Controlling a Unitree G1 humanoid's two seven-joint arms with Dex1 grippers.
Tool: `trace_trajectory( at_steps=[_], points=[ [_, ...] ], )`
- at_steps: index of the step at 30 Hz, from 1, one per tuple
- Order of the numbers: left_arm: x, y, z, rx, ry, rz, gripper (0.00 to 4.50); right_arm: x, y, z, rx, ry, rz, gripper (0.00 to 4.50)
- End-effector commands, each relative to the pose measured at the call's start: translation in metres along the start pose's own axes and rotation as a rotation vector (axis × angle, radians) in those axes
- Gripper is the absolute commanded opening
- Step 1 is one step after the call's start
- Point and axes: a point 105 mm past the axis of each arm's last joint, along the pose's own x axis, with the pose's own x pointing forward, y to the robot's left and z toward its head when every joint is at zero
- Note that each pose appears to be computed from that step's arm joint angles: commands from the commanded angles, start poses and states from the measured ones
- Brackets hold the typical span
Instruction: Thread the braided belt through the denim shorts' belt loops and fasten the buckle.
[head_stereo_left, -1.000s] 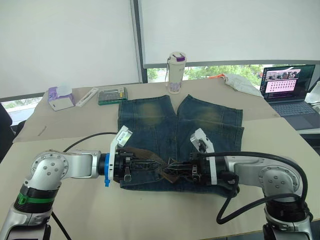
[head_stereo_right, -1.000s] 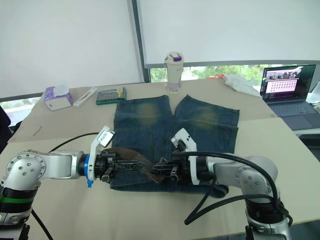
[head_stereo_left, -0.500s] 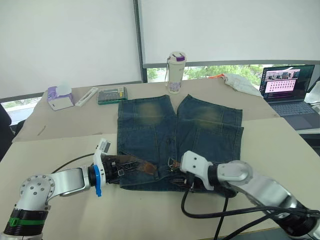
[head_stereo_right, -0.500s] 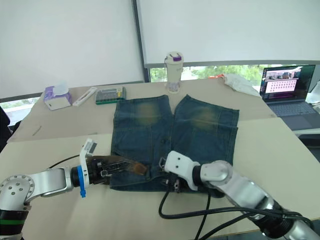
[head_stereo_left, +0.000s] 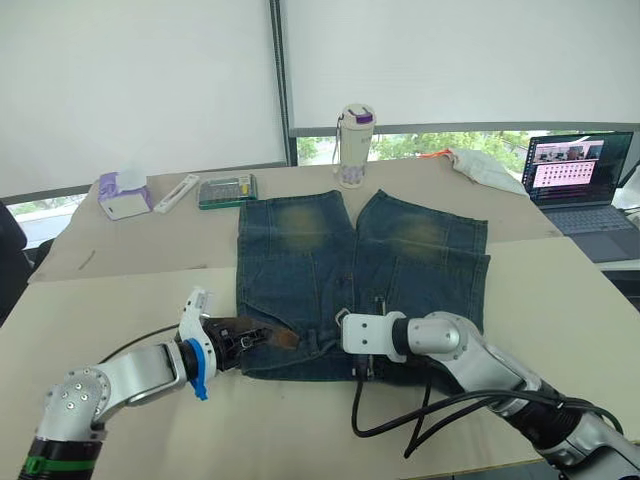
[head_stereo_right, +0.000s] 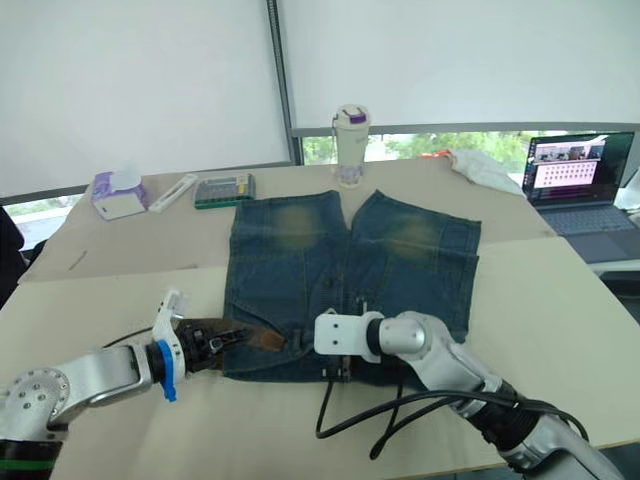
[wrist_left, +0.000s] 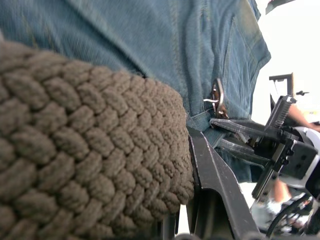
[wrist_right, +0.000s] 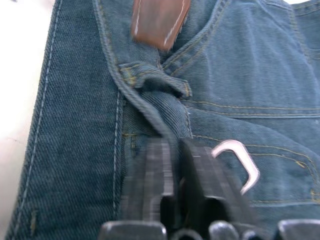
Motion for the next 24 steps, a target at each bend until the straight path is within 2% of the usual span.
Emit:
trace_trajectory(
  at_steps=[1, 5, 9, 19, 24],
  points=[
    [0.002, 0.001, -0.001, -0.026, -0.023, 0.047, 0.0, -0.01, -0.009, 0.006, 0.004, -0.021, -0.046, 0.02],
    [0.01, 0.008, -0.009, -0.098, -0.018, 0.093, 0.0, -0.012, -0.007, 0.008, 0.018, -0.032, -0.048, 0.02],
    [0.025, 0.004, -0.012, -0.206, -0.028, 0.067, 0.0, -0.013, -0.005, 0.008, 0.019, -0.032, -0.047, 0.02],
    [0.043, -0.001, -0.022, -0.263, 0.061, -0.002, 0.0, -0.02, -0.007, 0.007, 0.113, -0.04, -0.082, 0.02],
    [0.043, 0.0, -0.019, -0.245, 0.068, 0.019, 0.0, -0.058, -0.012, 0.01, 0.322, -0.087, -0.129, 1.62]
  ],
)
